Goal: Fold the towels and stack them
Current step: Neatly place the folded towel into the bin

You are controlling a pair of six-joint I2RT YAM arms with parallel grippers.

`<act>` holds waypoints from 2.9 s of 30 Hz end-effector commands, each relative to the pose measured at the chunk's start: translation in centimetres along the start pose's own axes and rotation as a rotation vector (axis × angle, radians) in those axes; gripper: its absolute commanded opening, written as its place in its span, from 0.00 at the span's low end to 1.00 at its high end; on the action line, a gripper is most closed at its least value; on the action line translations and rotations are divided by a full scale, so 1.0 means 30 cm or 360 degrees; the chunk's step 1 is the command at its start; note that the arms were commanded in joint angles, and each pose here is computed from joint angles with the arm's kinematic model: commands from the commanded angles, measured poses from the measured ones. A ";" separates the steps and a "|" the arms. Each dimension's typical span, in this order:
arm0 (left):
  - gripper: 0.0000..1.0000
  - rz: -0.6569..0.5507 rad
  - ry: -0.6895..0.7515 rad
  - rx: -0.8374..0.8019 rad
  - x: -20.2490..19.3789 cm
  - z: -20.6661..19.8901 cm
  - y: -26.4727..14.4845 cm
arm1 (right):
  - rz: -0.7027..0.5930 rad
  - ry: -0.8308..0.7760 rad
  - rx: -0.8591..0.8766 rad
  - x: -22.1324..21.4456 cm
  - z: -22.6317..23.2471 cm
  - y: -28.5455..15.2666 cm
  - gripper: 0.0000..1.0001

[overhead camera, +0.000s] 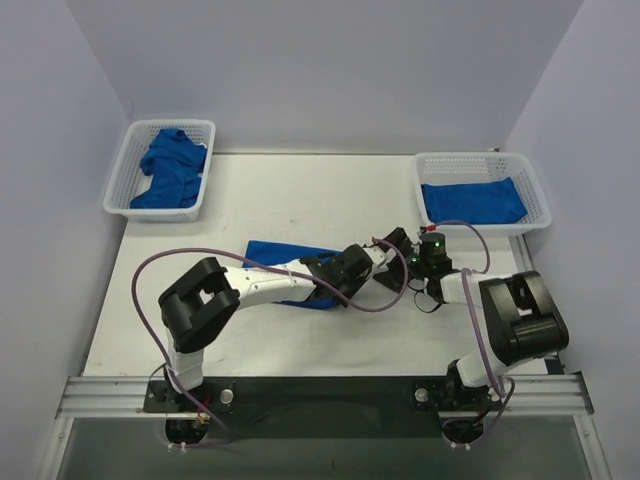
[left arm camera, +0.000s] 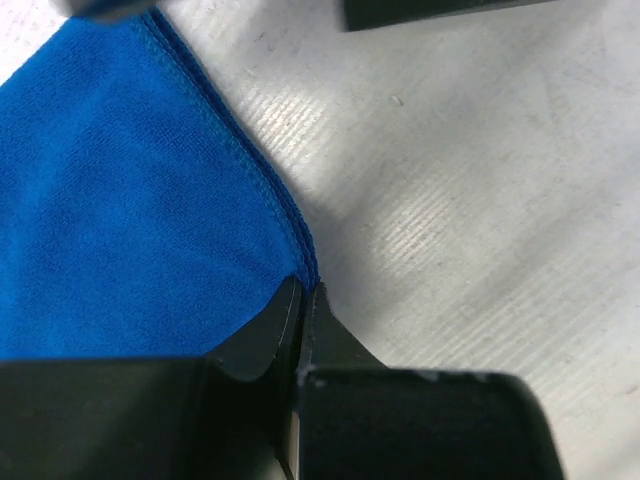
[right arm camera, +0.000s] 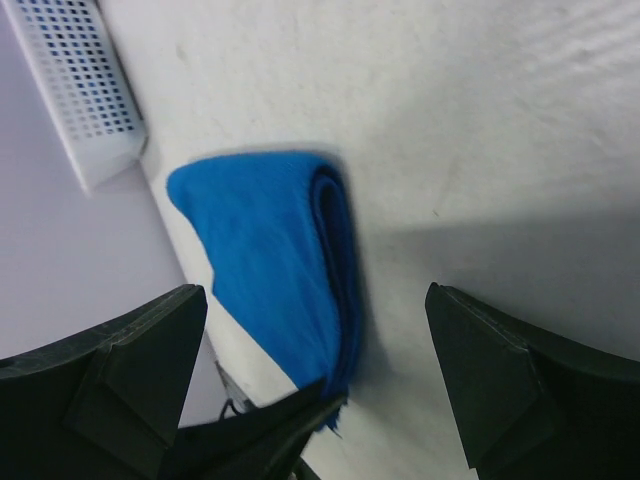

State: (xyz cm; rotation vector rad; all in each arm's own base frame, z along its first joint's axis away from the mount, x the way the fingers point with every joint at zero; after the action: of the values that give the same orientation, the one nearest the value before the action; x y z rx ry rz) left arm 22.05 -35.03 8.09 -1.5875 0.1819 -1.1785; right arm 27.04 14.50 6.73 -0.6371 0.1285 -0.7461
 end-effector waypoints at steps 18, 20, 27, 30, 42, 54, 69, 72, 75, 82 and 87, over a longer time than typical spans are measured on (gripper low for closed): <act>0.00 -0.0264 -0.0290 0.0024 0.167 0.089 -0.082 | 0.0068 0.0226 -0.0245 -0.121 -0.082 0.064 1.00; 0.00 -0.0269 -0.0302 0.0026 0.169 0.093 -0.088 | 0.0082 0.0239 -0.0256 -0.128 -0.087 0.059 0.99; 0.00 -0.0304 -0.0332 0.0034 0.181 0.100 -0.116 | 0.0147 0.0286 -0.0284 -0.156 -0.087 0.081 0.99; 0.00 -0.0332 -0.0350 0.0041 0.193 0.105 -0.133 | 0.0163 0.0331 -0.0280 -0.167 -0.078 0.096 0.99; 0.00 -0.0345 -0.0397 0.0033 0.200 0.097 -0.134 | 0.0240 0.0310 -0.0262 -0.198 -0.044 0.180 0.94; 0.00 -0.0384 -0.0435 0.0035 0.218 0.051 -0.130 | 0.0256 0.0319 -0.0261 -0.214 -0.052 0.209 0.61; 0.84 -0.0506 -0.0571 -0.0065 0.257 0.082 -0.321 | 0.0303 -0.0245 -0.0437 -0.119 -0.005 0.135 0.00; 0.95 -0.0570 -0.0682 -0.0022 0.239 0.178 -0.407 | 0.0291 -0.0366 -0.0513 -0.056 0.017 0.102 0.00; 0.97 -0.0593 -0.0806 0.0053 0.176 0.299 -0.465 | 0.0309 -0.0558 -0.0558 0.003 0.049 0.068 0.00; 0.98 -0.0481 -0.1008 0.0311 -0.128 0.521 -0.480 | 0.0220 -0.0959 -0.0624 0.202 0.214 -0.042 0.00; 0.97 -0.0367 -0.1072 0.0360 -0.336 0.529 -0.461 | 0.0106 -0.1234 -0.0631 0.360 0.347 -0.133 0.01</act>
State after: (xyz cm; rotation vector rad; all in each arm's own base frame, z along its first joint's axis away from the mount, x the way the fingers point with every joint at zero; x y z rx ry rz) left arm 24.34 -13.73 15.53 -1.7150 -0.5875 -0.7399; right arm 36.48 13.20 15.56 -1.1404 -0.3050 -0.4297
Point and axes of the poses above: each gripper's point midway between its finger pads, its own y axis out along the fingers, its own z axis along the line the jaws close on, x = y × z, the point moved 5 cm from there along -y, back along the fingers, and after that the axes turned 3 degrees about y, right-handed, at the moved point
